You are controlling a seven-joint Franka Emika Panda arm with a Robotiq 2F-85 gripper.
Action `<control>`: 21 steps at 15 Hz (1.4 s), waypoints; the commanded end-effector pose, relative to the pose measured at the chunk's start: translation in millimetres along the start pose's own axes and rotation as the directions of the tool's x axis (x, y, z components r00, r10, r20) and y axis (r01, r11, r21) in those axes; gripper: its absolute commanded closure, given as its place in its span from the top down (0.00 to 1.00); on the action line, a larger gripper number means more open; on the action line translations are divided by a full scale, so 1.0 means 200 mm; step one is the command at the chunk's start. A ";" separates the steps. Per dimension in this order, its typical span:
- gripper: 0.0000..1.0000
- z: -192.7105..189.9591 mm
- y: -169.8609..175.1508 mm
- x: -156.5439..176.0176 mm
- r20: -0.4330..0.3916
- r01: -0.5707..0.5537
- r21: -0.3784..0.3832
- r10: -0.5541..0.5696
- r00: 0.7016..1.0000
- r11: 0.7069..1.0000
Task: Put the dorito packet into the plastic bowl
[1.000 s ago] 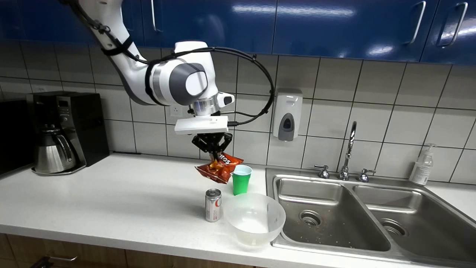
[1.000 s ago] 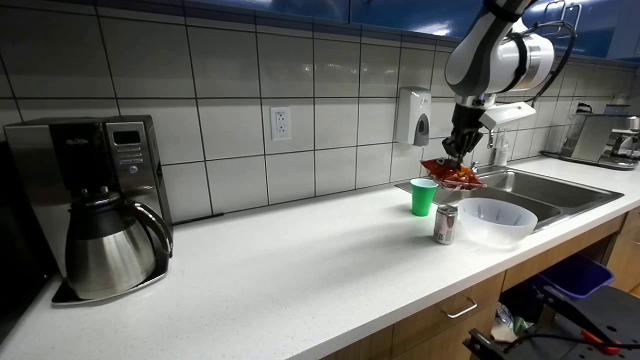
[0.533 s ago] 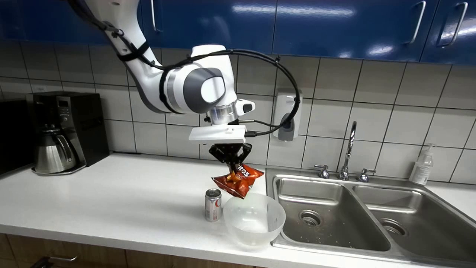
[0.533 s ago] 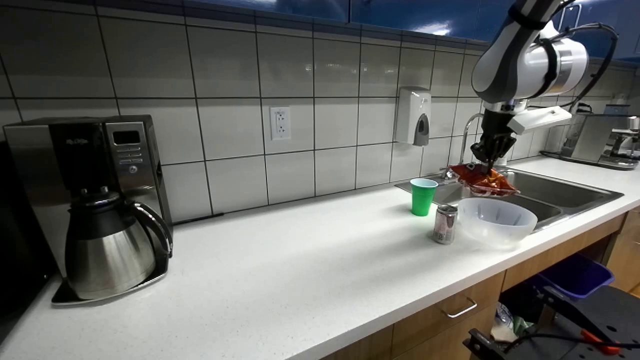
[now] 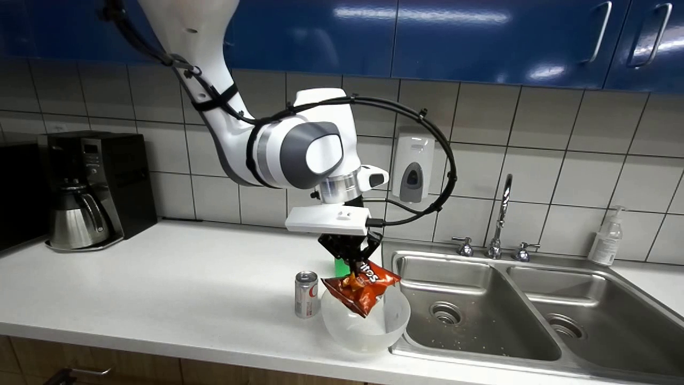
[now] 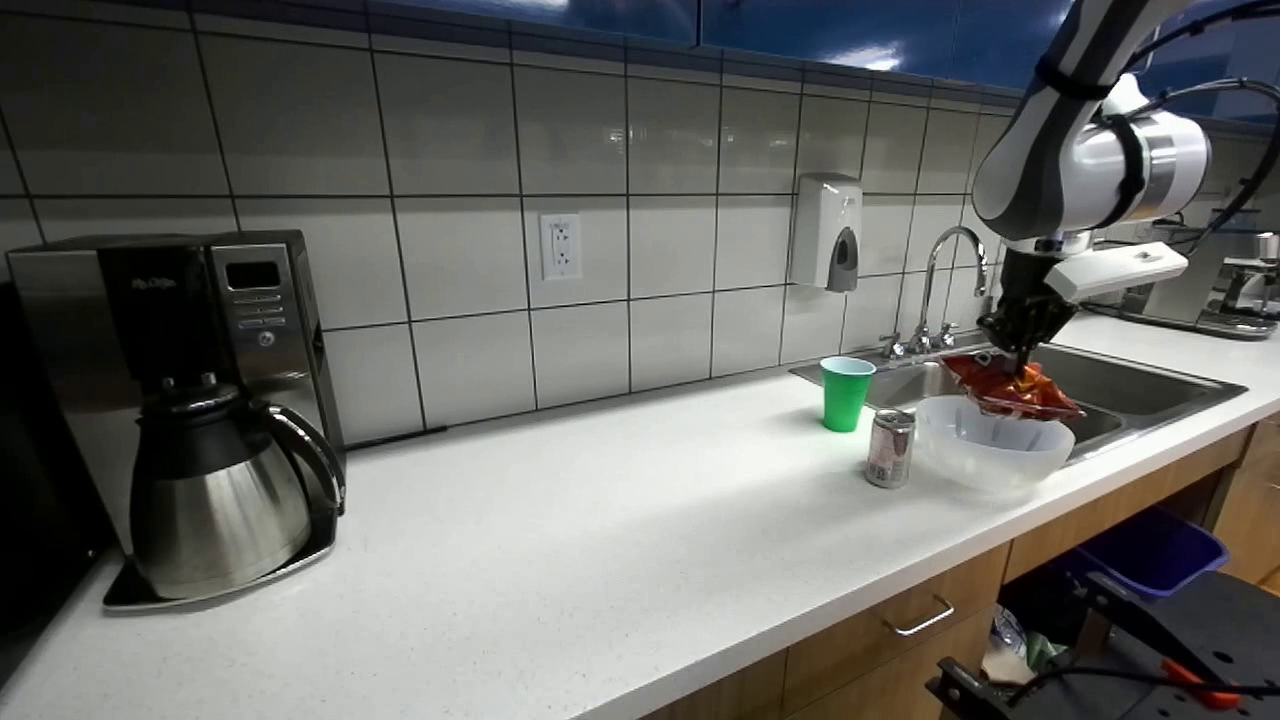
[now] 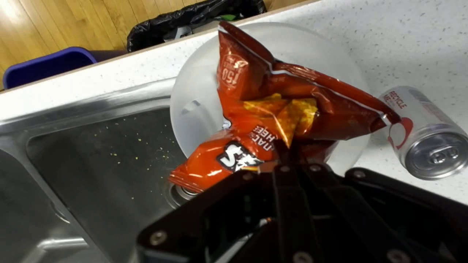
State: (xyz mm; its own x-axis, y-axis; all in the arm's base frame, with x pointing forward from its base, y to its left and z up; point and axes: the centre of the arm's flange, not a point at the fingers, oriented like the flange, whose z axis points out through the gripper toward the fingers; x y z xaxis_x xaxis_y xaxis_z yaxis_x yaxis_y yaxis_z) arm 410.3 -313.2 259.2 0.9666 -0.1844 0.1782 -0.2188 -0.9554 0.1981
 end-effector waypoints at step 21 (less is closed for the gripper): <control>1.00 -0.28 -0.43 0.04 0.033 -0.008 0.134 0.003 0.999 0.991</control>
State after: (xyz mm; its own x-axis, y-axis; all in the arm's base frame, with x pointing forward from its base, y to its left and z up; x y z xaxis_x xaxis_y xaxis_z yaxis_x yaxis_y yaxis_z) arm 443.9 -256.9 256.0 0.9627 -0.1895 0.1933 -0.2152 -0.9689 0.1218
